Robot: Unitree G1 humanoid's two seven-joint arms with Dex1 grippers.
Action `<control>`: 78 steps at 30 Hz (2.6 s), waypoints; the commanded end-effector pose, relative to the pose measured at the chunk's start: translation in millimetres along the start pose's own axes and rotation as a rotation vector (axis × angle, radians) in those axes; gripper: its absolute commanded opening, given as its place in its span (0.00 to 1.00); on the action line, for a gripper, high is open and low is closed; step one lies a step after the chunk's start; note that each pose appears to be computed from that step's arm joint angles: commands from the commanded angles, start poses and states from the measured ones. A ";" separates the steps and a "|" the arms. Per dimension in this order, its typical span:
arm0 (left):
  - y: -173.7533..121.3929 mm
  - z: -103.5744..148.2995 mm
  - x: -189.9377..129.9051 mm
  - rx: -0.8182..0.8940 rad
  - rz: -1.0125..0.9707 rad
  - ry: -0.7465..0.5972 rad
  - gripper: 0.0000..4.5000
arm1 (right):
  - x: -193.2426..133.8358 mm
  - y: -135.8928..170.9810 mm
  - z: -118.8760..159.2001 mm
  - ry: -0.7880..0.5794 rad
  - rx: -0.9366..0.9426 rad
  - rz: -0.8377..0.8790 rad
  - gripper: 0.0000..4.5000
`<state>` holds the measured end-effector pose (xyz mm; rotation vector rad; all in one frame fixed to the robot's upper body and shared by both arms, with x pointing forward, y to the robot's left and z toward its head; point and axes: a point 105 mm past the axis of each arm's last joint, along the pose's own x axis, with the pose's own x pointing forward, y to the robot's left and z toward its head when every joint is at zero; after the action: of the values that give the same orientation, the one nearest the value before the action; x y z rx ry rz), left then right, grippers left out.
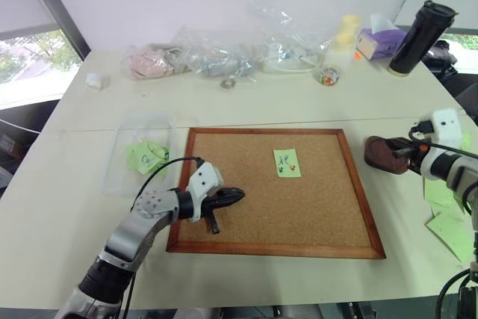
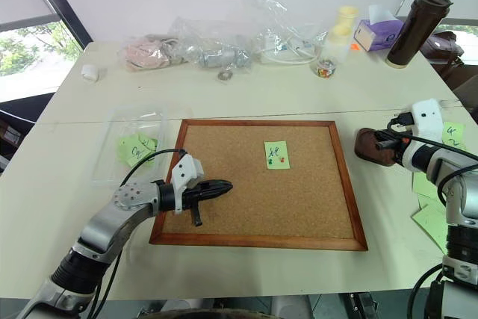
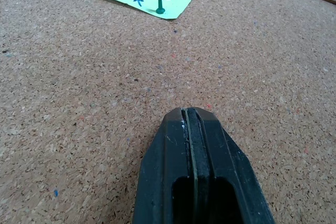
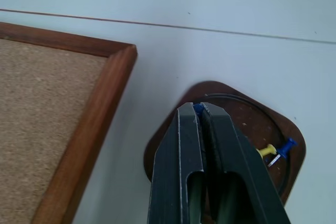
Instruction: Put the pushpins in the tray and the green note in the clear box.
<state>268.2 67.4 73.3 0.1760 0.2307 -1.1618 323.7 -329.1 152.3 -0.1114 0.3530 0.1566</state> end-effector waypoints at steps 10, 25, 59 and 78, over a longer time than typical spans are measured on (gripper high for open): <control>-6.1 -28.5 -1.0 -0.048 -0.024 0.093 0.00 | 4.3 -8.6 -5.9 -0.034 0.032 -0.029 0.02; -9.3 -30.3 -2.7 -0.042 -0.022 0.096 0.00 | 15.6 -0.4 -45.7 0.064 0.120 -0.001 0.14; 1.1 -22.6 2.2 -0.040 -0.010 0.092 0.00 | -18.2 147.1 26.9 -0.086 -0.177 0.590 0.65; -2.0 -16.9 -0.2 -0.036 0.006 0.085 0.00 | 15.4 177.3 -6.8 -0.027 -0.237 0.644 0.26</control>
<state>269.2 66.6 72.7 0.1931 0.2466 -1.1544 302.1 -156.4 117.0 -0.2140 0.3779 0.8311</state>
